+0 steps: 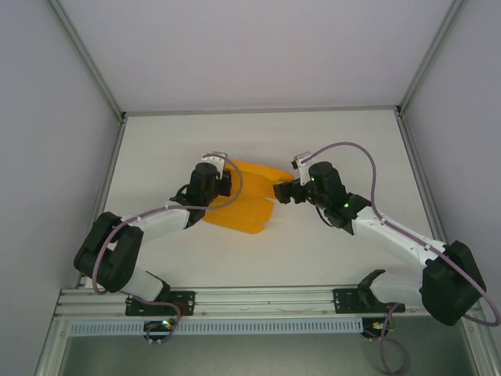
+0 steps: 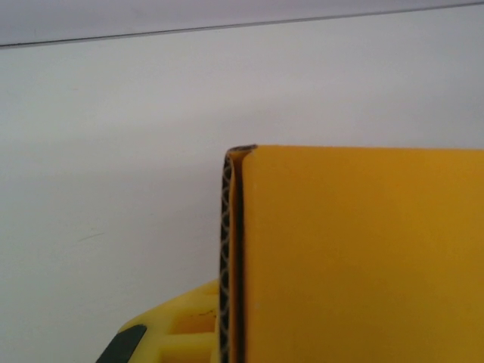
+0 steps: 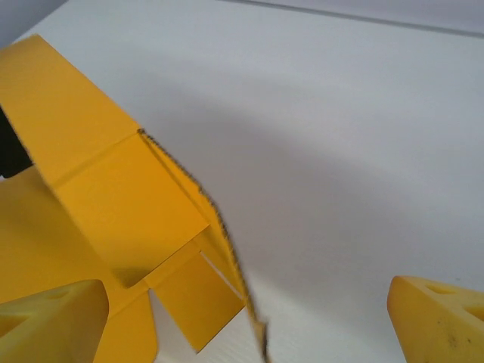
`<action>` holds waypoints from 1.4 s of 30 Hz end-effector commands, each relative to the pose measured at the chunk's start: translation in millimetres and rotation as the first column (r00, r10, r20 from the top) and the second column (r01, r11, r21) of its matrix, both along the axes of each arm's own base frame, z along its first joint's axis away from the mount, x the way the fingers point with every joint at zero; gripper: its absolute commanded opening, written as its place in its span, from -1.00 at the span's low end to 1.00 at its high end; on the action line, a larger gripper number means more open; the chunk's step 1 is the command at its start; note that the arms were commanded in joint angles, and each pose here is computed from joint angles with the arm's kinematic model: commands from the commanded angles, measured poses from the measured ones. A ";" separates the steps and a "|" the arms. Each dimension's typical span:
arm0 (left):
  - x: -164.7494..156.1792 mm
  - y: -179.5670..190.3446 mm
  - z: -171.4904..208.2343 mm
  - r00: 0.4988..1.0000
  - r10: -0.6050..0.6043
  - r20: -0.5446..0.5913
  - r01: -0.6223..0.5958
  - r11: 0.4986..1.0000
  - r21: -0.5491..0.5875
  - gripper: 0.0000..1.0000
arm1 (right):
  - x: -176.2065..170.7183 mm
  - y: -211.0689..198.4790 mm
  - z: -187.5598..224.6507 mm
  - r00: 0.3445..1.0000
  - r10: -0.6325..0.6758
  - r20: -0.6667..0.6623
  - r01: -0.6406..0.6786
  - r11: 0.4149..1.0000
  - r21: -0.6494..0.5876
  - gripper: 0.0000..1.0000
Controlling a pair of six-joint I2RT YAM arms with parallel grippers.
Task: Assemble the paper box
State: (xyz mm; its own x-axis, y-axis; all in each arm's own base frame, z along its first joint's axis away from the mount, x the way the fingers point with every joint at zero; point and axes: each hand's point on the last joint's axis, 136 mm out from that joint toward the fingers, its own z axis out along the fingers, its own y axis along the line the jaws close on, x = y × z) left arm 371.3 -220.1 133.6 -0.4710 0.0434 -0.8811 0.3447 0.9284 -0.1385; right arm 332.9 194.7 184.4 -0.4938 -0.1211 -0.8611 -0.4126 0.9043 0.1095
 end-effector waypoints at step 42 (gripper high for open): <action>-3.7 -1.8 43.9 1.000 -0.010 0.021 0.014 0.986 -0.168 -1.00 | -20.7 -40.5 -74.4 0.973 -0.212 -0.092 0.214 0.977 0.013 0.99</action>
State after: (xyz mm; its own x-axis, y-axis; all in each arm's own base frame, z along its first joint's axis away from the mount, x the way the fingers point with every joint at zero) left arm 366.3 -212.5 150.6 -0.4804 -0.0593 -0.8750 0.3226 0.9158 -0.2392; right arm 308.1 159.5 117.4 -0.5615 -0.0182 -0.8273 -0.2523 0.9559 0.1503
